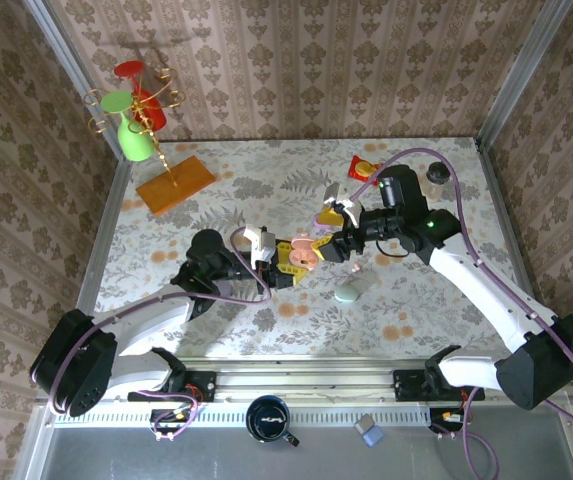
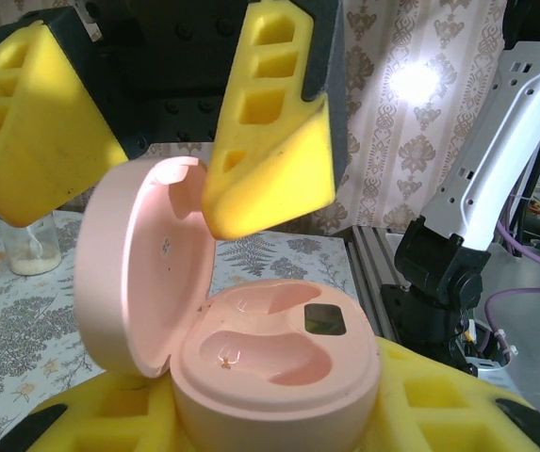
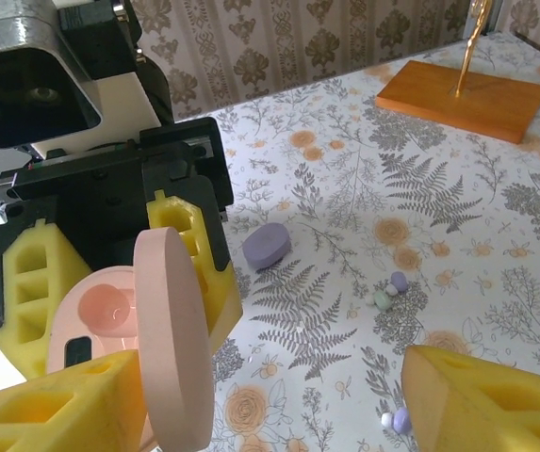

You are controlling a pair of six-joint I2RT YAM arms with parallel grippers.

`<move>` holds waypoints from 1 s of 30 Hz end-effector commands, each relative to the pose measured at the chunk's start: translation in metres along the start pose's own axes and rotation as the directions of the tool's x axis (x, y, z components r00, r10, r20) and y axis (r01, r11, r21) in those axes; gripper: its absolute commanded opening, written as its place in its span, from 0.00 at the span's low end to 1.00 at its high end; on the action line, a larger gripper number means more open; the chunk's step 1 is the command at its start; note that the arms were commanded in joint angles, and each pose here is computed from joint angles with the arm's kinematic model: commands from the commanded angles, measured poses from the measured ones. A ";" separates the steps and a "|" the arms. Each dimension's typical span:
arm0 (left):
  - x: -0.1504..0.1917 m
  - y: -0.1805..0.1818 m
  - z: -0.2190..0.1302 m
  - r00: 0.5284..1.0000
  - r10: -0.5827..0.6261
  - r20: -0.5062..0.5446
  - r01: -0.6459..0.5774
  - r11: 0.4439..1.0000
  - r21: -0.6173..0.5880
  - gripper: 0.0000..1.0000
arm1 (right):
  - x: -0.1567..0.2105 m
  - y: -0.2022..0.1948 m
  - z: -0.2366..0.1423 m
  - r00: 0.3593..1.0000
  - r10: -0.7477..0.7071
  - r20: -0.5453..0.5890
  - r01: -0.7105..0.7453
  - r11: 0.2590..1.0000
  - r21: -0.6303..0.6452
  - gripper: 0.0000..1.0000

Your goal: Insert the wireless bluetooth earbuds into the charging case

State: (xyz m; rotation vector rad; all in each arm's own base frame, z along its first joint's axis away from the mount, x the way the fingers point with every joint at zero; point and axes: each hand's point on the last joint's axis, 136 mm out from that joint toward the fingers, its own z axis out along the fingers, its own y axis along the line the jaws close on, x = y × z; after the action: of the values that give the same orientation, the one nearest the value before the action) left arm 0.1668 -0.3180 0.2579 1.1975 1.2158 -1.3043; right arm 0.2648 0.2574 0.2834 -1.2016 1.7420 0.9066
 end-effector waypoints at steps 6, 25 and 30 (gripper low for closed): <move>-0.006 0.012 -0.007 0.999 0.005 0.043 -0.003 0.999 -0.043 0.29 | -0.011 0.023 -0.013 0.996 -0.013 0.085 0.018 0.998 -0.054 0.74; -0.011 0.041 -0.039 0.996 0.034 0.079 -0.017 0.977 -0.211 0.27 | 0.071 -0.097 -0.034 0.758 0.571 0.315 -0.651 0.641 0.406 0.73; -0.011 0.041 -0.040 0.997 0.049 0.064 -0.034 0.974 -0.222 0.27 | 0.140 -0.120 -0.046 0.556 0.756 0.347 -0.804 0.382 0.456 0.66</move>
State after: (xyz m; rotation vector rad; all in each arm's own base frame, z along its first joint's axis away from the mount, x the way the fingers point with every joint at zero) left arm 0.2106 -0.2830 0.2618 0.9957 1.2701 -1.1731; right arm 0.3396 0.1600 0.2105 -0.1053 2.1510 0.8392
